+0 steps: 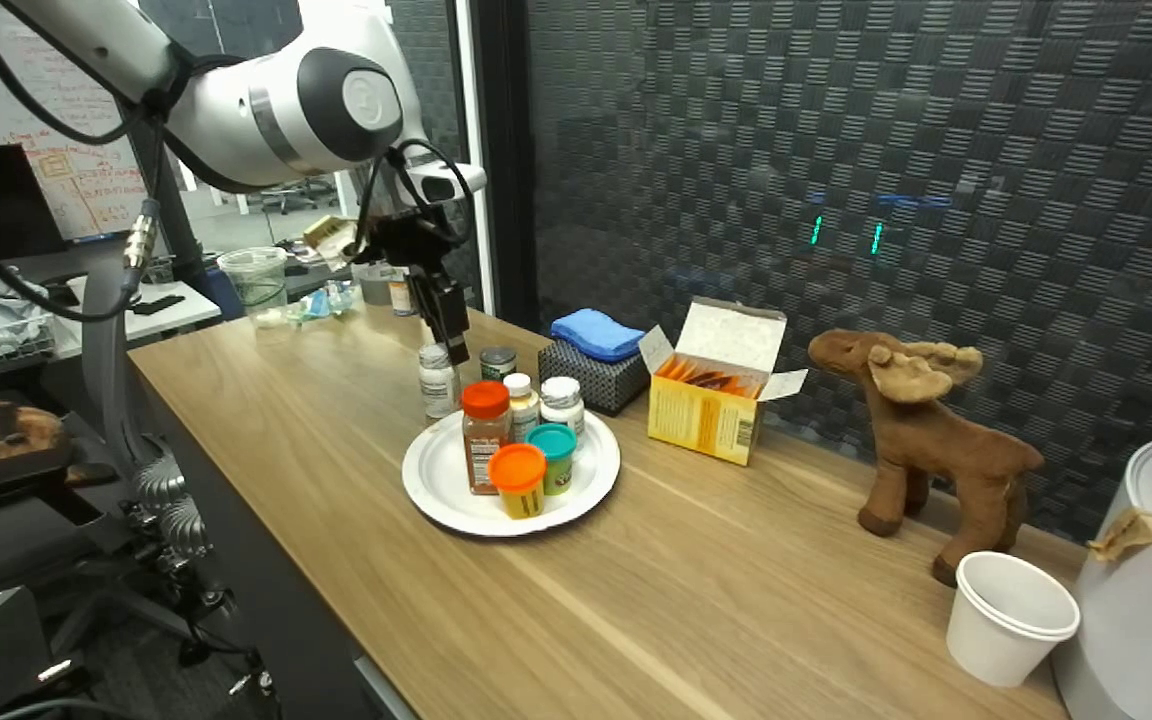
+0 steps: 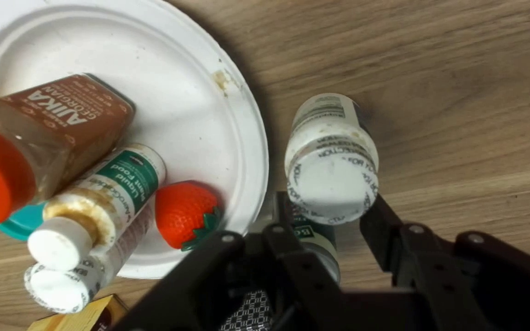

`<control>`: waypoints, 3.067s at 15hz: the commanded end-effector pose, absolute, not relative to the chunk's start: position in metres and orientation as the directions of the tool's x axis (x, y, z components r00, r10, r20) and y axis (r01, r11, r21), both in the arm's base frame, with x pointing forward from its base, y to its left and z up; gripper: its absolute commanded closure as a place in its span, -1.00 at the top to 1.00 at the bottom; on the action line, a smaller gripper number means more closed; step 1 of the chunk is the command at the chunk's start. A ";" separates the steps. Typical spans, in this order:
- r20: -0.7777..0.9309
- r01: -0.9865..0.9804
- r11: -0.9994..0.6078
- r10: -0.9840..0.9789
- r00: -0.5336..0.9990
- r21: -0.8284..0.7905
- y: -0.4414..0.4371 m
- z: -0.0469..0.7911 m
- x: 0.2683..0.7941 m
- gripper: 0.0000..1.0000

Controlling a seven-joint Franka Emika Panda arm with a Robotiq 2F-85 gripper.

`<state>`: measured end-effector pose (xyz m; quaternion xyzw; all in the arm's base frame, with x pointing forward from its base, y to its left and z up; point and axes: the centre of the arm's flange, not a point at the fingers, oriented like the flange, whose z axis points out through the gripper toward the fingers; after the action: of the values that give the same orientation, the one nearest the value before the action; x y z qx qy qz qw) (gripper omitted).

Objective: Put the plush toy and all the containers on the white plate

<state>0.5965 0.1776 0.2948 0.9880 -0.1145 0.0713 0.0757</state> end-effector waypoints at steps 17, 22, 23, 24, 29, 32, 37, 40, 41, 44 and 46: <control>0.133 -0.346 -0.936 -0.335 0.933 0.072 0.171 0.326 0.602 0.85; 0.039 -0.387 -0.921 -0.386 0.922 0.050 0.172 0.314 0.599 1.00; 0.026 -0.396 -0.917 -0.395 0.918 0.046 0.173 0.313 0.599 1.00; 0.014 -0.402 -0.915 -0.402 0.916 0.041 0.173 0.312 0.598 0.99; 0.010 -0.429 -0.902 -0.429 0.903 0.040 0.172 0.310 0.597 0.22; 0.020 -0.433 -0.900 -0.433 0.901 0.046 0.169 0.308 0.599 -0.27; 0.014 -0.435 -0.899 -0.435 0.900 0.043 0.165 0.309 0.597 -0.61; 0.036 -0.444 -0.895 -0.443 0.896 0.031 0.161 0.321 0.592 -0.61; 0.028 -0.441 -0.898 -0.440 0.897 0.014 0.158 0.328 0.587 -0.61; 0.050 -0.451 -0.892 -0.451 0.891 -0.013 0.143 0.347 0.575 -0.61; 0.056 -0.469 -0.883 -0.470 0.881 -0.027 0.142 0.353 0.568 -0.61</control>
<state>0.5903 0.1524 0.3308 0.9729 -0.2302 0.0182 0.0157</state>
